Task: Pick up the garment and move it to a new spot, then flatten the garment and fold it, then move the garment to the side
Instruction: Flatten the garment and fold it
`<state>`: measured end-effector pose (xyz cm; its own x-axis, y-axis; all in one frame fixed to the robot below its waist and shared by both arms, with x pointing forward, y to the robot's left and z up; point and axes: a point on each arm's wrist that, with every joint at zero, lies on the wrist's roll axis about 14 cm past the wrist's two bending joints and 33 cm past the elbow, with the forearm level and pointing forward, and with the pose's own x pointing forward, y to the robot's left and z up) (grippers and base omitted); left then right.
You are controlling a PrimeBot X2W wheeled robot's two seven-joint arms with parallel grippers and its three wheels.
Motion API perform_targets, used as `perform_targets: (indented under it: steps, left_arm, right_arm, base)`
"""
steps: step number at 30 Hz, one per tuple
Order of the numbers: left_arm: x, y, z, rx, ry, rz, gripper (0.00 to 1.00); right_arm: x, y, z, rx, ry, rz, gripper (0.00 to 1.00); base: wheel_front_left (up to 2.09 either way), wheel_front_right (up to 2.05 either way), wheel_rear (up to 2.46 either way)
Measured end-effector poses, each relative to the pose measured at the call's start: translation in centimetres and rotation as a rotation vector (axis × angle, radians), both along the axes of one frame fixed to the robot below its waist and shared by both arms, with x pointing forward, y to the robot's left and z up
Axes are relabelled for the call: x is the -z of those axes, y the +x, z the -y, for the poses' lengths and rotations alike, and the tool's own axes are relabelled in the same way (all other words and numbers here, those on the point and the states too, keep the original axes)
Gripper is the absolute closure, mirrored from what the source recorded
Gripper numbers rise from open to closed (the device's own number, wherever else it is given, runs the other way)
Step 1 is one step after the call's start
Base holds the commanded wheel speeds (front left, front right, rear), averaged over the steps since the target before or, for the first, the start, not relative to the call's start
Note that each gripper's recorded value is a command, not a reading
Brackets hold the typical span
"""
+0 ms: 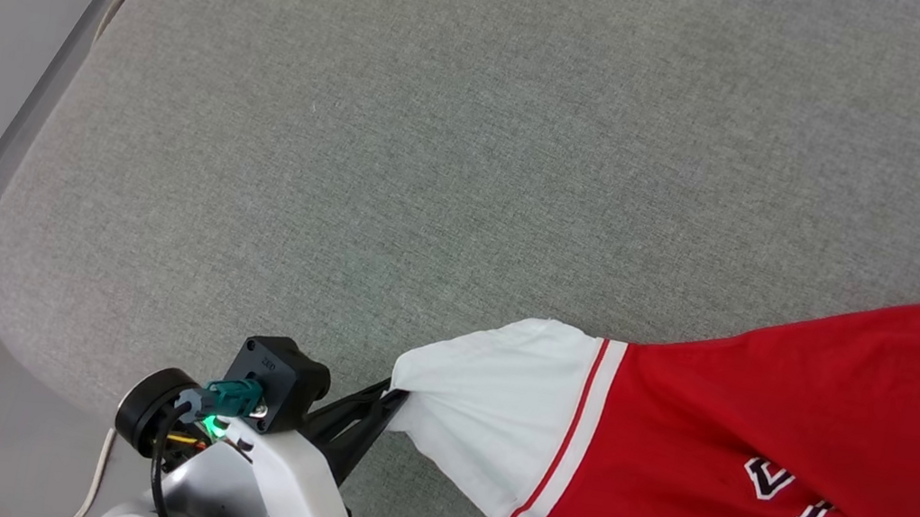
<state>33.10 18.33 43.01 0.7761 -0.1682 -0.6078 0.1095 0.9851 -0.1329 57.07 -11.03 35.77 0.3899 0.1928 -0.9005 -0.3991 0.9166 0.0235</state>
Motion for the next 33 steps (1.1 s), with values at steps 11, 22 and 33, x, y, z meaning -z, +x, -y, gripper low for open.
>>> perform_targets:
  steps: [11,22,33]
  left_arm:
    - [-1.8,0.3,0.1,0.006,-0.002,0.075,1.0]
    - [-6.2,0.5,0.8,0.037,0.005,0.224,1.0]
    - [-14.9,3.3,0.7,0.074,0.065,0.529,1.0]
  right_arm:
    - [-4.2,0.5,0.6,0.048,0.075,0.159,1.0]
    - [-13.7,0.2,2.4,0.109,0.188,0.44,1.0]
    - [-25.1,-2.8,6.4,0.144,0.228,0.733,1.0]
  base:
    - [0.0,0.0,0.0]
    - [0.0,0.0,0.0]
    - [0.0,0.0,0.0]
